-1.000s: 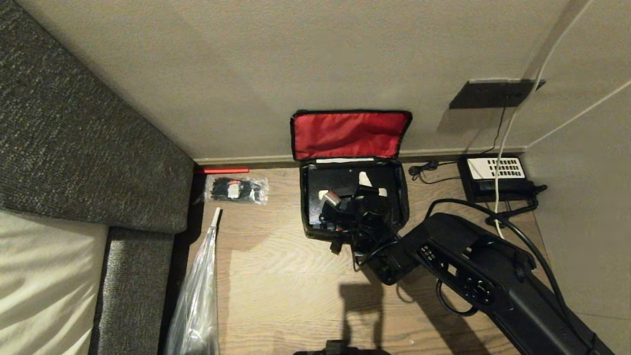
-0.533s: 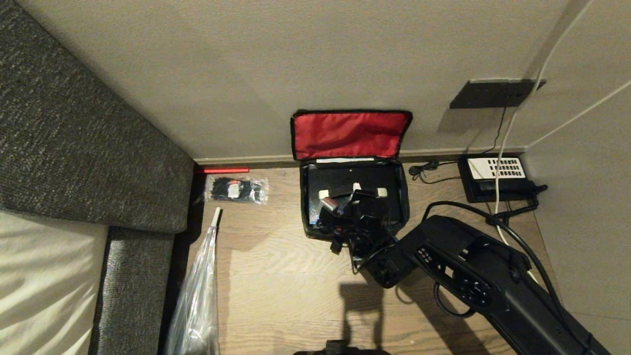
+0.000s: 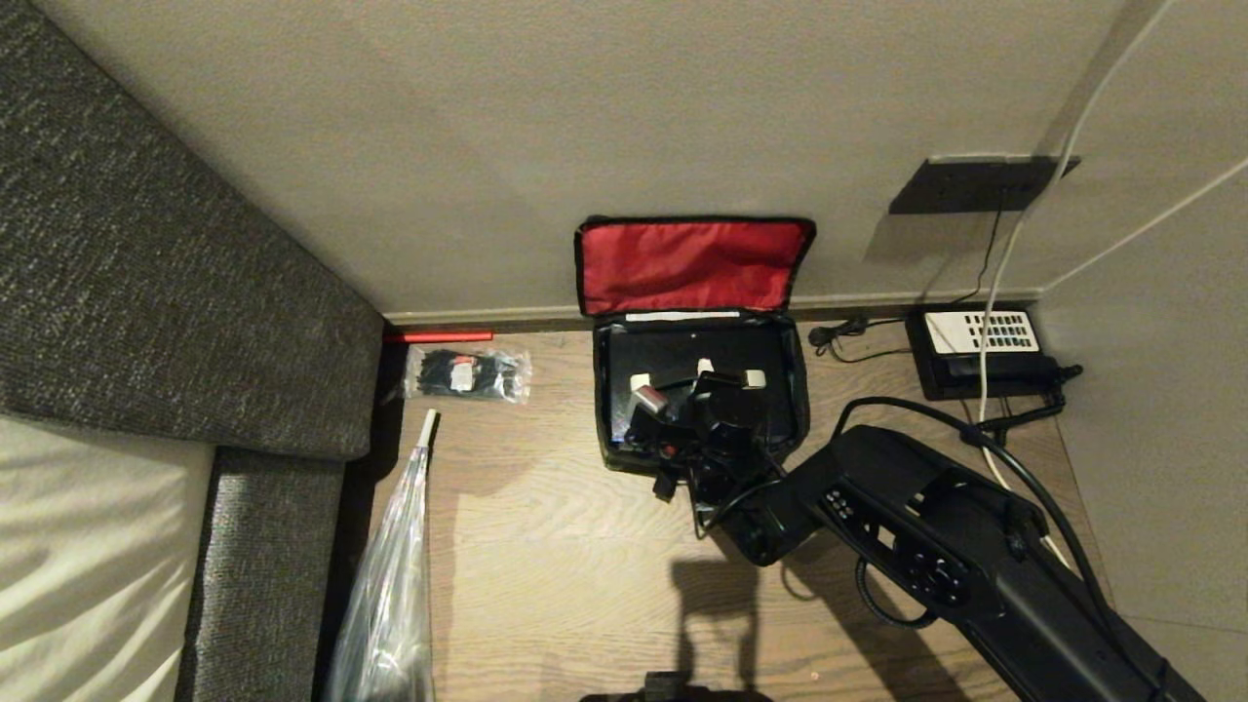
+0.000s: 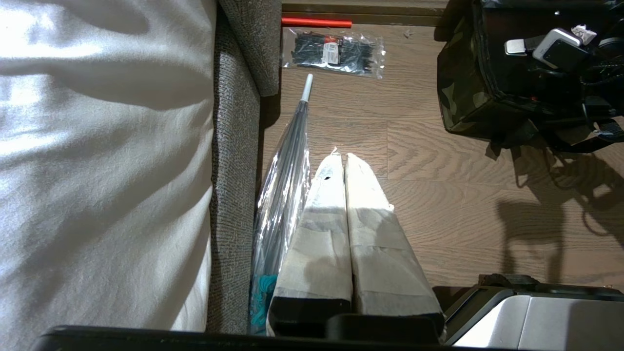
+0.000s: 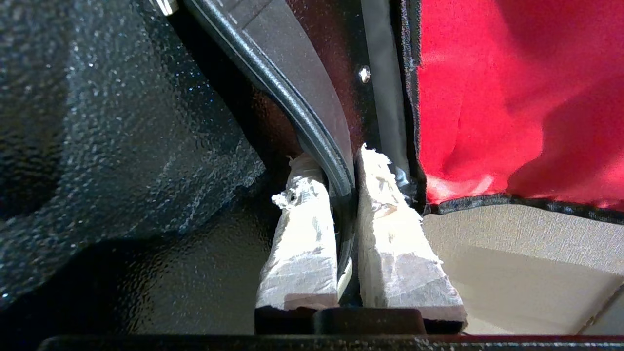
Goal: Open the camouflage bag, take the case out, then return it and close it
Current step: Grip the handle, then lift the black box
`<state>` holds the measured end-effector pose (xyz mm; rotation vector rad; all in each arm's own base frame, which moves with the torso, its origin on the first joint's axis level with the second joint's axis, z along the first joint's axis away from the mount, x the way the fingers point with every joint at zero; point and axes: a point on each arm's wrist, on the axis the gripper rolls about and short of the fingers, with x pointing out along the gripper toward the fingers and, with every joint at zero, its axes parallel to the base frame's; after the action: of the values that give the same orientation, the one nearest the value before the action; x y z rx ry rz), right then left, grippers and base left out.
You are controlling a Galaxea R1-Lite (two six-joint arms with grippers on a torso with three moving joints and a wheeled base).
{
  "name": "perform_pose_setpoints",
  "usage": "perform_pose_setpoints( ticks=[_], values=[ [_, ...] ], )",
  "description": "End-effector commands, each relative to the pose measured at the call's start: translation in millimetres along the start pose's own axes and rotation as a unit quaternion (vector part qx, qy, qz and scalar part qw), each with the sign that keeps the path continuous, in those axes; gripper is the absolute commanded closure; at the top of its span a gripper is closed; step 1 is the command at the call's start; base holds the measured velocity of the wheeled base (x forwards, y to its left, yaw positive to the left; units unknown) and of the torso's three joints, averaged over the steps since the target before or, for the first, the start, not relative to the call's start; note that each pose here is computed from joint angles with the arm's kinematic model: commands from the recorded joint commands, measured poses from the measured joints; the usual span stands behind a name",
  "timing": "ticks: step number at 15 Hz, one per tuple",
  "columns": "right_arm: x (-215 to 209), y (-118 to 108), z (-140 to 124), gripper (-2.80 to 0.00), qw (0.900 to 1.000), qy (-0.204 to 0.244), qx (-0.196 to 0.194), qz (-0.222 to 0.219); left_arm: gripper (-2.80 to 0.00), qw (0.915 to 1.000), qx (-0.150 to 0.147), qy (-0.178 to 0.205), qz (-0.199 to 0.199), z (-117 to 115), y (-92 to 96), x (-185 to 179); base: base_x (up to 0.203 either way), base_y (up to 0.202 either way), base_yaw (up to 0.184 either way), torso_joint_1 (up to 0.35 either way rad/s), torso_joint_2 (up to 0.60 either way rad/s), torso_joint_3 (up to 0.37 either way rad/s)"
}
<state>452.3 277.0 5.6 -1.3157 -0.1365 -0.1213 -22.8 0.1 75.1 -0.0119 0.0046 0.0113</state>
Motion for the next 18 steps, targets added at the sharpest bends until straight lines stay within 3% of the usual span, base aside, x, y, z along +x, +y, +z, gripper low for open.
perform_pose_setpoints(
  ticks=[1,5,9,12,15,18],
  values=[
    [1,-3,1,0.00,1.000,0.000,0.000,-0.006,0.00,1.0000,0.000,0.001,0.001,-1,0.0,0,0.000,0.000,0.000,0.000,0.00,0.000],
    [-6,-39,17,0.00,0.999,-0.010,0.027,-0.038,0.00,1.0000,0.000,0.001,0.001,-1,0.0,0,0.000,0.000,0.000,0.000,0.00,0.000],
    [-25,-56,27,0.00,0.999,0.012,0.028,-0.025,0.00,1.0000,0.000,0.001,0.001,-1,0.0,0,0.000,0.000,0.000,0.000,0.00,0.000],
    [-38,-71,45,0.00,0.999,-0.004,0.034,-0.026,0.00,1.0000,0.000,0.001,0.001,-1,0.0,0,0.000,0.000,0.000,0.000,0.00,0.000],
    [-51,-81,61,0.00,0.999,0.005,0.041,-0.029,0.00,1.0000,0.000,0.001,0.001,-1,0.0,0,0.000,0.000,0.000,0.000,0.00,0.000],
    [-58,-73,65,0.00,0.999,0.000,0.040,-0.021,0.00,1.0000,0.000,0.001,0.001,-1,0.0,0,0.000,0.000,0.000,0.000,0.00,0.000]
  ],
)
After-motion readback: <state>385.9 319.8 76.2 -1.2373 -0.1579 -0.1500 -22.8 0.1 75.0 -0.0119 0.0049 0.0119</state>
